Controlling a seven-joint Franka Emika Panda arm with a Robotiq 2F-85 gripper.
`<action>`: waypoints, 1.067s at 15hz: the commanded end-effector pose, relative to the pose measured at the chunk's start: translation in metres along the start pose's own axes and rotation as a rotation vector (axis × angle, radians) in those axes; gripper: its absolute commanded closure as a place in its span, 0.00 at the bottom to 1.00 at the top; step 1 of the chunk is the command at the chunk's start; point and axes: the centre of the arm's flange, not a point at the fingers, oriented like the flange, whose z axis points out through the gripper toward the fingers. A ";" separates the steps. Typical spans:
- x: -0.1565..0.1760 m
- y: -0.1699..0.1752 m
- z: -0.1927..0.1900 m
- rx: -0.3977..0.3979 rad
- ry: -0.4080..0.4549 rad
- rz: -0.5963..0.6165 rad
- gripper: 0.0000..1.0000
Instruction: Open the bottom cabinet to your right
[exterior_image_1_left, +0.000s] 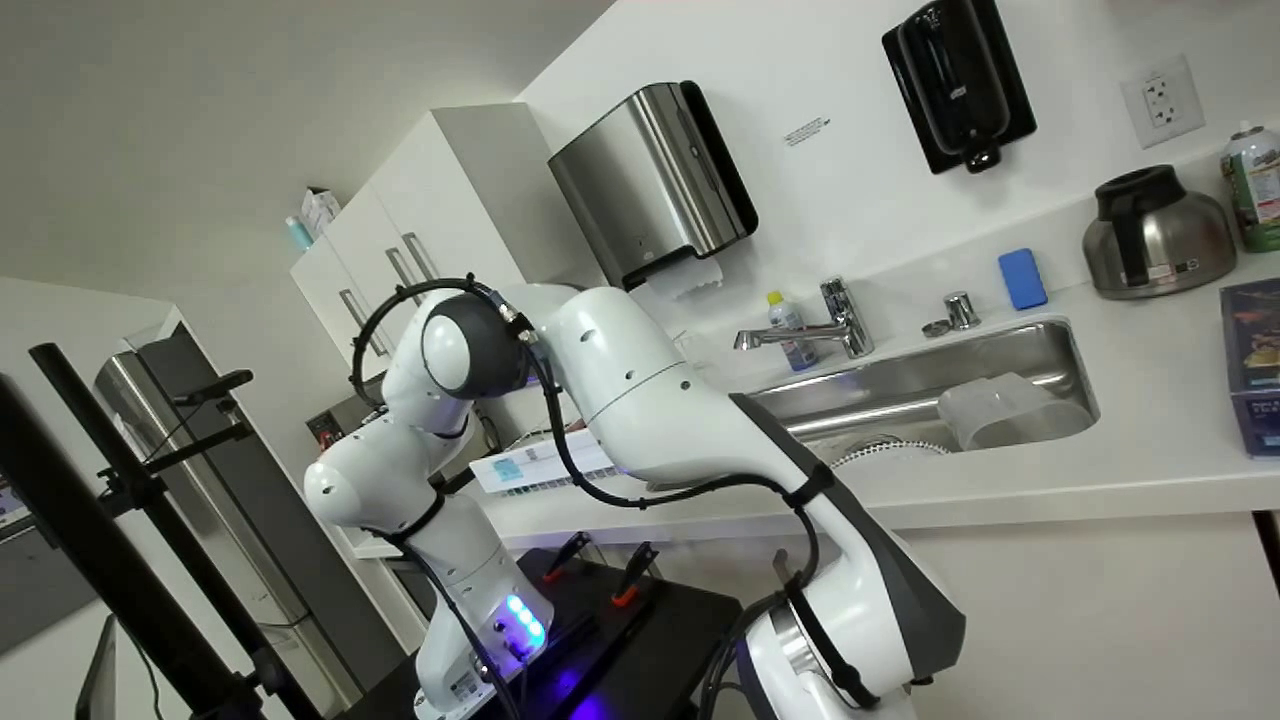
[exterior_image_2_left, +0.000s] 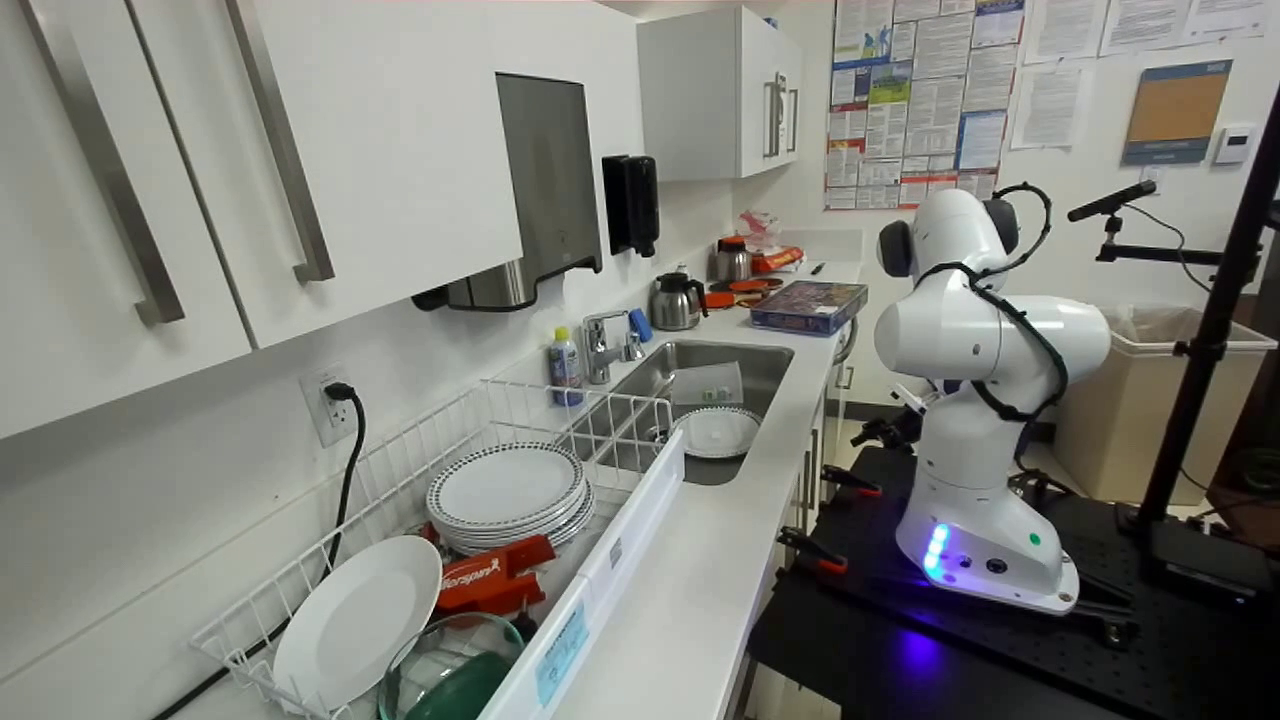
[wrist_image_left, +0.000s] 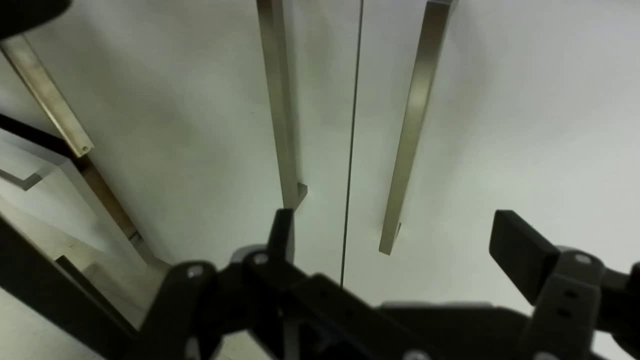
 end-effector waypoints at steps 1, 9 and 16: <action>-0.001 0.005 0.025 0.080 -0.092 0.005 0.00; 0.008 0.012 0.078 0.199 -0.207 0.014 0.00; 0.005 0.014 0.098 0.264 -0.277 0.025 0.00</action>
